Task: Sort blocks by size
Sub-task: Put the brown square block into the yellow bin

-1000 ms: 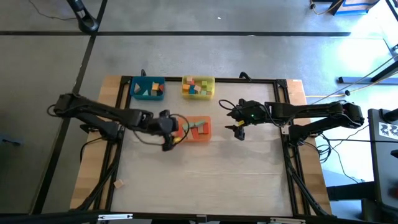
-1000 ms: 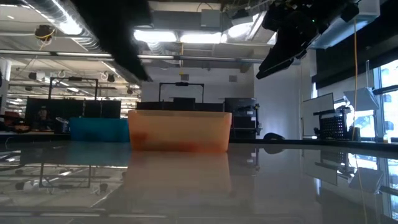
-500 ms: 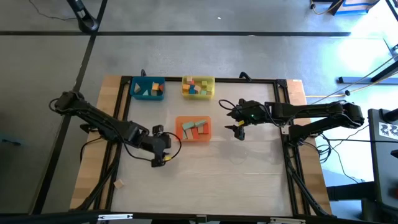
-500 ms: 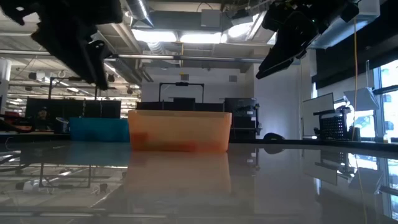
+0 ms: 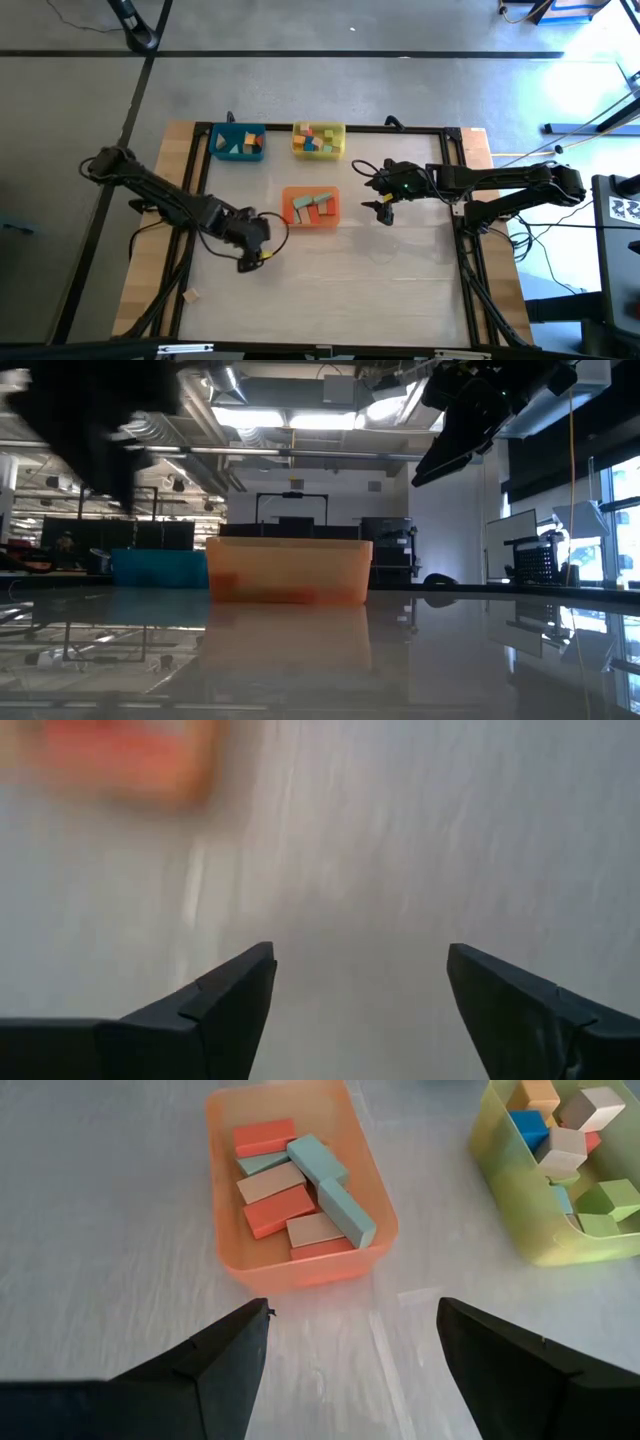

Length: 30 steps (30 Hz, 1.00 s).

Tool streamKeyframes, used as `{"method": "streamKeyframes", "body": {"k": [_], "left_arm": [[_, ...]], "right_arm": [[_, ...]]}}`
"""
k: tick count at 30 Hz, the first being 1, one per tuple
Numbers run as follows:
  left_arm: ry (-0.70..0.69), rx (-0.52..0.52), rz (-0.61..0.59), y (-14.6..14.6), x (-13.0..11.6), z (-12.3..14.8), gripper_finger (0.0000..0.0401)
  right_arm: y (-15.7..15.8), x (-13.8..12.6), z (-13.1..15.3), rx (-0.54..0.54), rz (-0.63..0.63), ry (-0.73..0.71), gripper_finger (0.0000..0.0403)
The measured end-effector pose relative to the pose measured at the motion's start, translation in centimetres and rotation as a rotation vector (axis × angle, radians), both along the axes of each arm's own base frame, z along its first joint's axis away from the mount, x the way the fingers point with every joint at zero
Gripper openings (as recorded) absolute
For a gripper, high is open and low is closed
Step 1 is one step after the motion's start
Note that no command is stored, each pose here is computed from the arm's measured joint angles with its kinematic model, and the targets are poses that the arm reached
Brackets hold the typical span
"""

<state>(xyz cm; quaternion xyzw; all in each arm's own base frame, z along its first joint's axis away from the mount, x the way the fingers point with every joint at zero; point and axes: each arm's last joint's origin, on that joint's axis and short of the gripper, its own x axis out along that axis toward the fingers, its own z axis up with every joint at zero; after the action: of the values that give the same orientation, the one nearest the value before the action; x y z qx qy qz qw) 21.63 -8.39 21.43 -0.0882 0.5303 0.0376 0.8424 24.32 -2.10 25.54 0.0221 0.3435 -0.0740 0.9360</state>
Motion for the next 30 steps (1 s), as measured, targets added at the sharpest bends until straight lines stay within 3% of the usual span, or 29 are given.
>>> {"method": "streamKeyframes", "body": {"k": [5, 13, 17, 23, 30], "left_arm": [[0.198, -0.033, 0.132, -1.5, -2.7, -0.6, 0.0285], [0.318, -0.063, 0.278, -4.0, -5.6, -0.8, 0.0285], [0.448, -0.087, 0.37, -4.7, -7.3, -0.9, 0.028], [0.608, -0.159, 0.505, -6.0, -9.1, -0.9, 0.0252], [0.714, -0.185, 0.545, -7.7, -10.3, -1.3, 0.0189]], "right_arm": [[0.0, 0.0, 0.0, 0.0, 0.0, -0.004, 0.0289], [0.0, 0.0, 0.0, -0.012, 0.01, -0.002, 0.0289], [0.0, 0.1, 0.1, -0.023, 0.006, -0.006, 0.0289], [-0.1, 0.0, 0.0, -0.028, 0.0, -0.002, 0.0289], [-0.1, 0.0, 0.0, -0.027, 0.002, -0.001, 0.0289]]}}
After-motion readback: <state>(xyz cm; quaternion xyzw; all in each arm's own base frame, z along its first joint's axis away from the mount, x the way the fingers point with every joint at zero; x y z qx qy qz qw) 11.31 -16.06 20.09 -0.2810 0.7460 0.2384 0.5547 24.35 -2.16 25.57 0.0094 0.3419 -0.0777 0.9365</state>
